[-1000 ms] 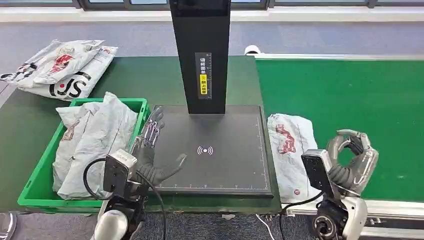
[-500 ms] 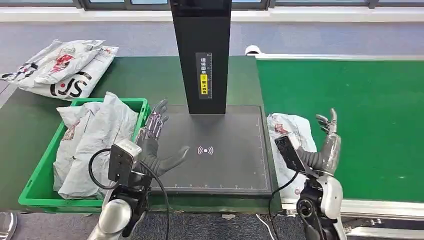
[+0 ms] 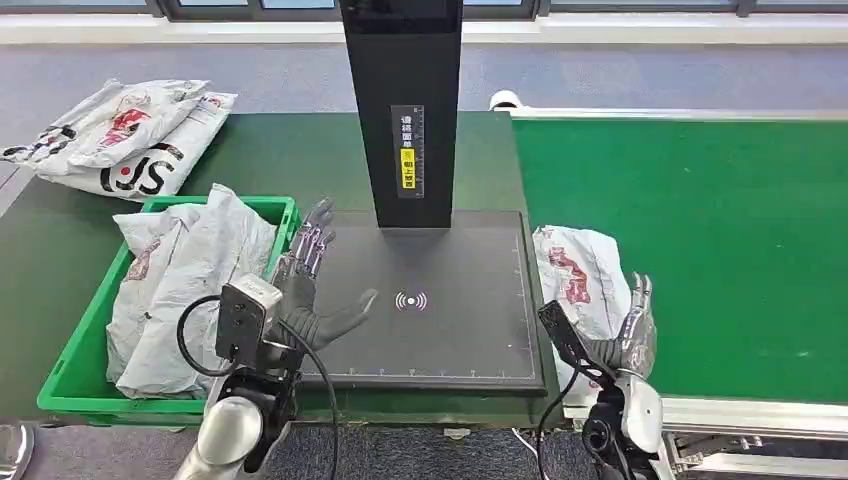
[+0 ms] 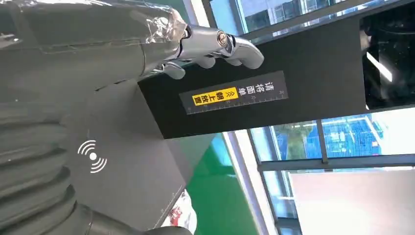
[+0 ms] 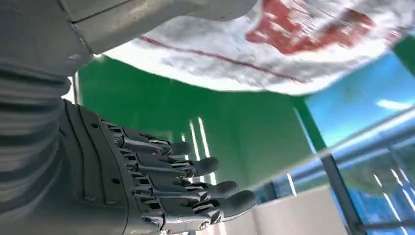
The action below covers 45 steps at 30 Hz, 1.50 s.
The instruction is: Moved the parcel from conveyor to table for the left to box.
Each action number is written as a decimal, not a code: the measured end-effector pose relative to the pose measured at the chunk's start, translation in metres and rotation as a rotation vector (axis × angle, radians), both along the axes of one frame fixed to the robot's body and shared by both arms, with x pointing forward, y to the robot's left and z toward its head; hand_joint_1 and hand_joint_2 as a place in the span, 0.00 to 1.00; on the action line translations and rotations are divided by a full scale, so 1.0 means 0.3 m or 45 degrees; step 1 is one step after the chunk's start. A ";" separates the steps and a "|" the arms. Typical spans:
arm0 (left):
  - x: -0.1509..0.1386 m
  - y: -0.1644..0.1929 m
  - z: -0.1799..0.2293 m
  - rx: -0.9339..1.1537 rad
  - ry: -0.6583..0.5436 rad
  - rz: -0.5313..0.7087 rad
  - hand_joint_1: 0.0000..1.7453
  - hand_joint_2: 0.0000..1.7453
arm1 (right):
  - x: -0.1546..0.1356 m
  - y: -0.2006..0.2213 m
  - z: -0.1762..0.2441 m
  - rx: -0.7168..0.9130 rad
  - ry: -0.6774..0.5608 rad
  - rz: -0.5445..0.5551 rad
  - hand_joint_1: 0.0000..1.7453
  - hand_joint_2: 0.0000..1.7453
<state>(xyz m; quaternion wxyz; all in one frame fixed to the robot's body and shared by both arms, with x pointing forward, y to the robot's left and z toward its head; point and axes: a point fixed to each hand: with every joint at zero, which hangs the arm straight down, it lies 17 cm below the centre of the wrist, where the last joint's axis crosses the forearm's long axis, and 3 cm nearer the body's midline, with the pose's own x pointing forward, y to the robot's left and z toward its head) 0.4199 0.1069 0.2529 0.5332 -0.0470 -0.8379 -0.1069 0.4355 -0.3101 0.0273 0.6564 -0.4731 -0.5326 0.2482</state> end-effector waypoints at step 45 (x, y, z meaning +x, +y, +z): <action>-0.005 0.018 0.025 0.011 -0.011 0.012 0.00 1.00 | -0.118 -0.080 -0.358 -0.104 0.466 -0.067 1.00 1.00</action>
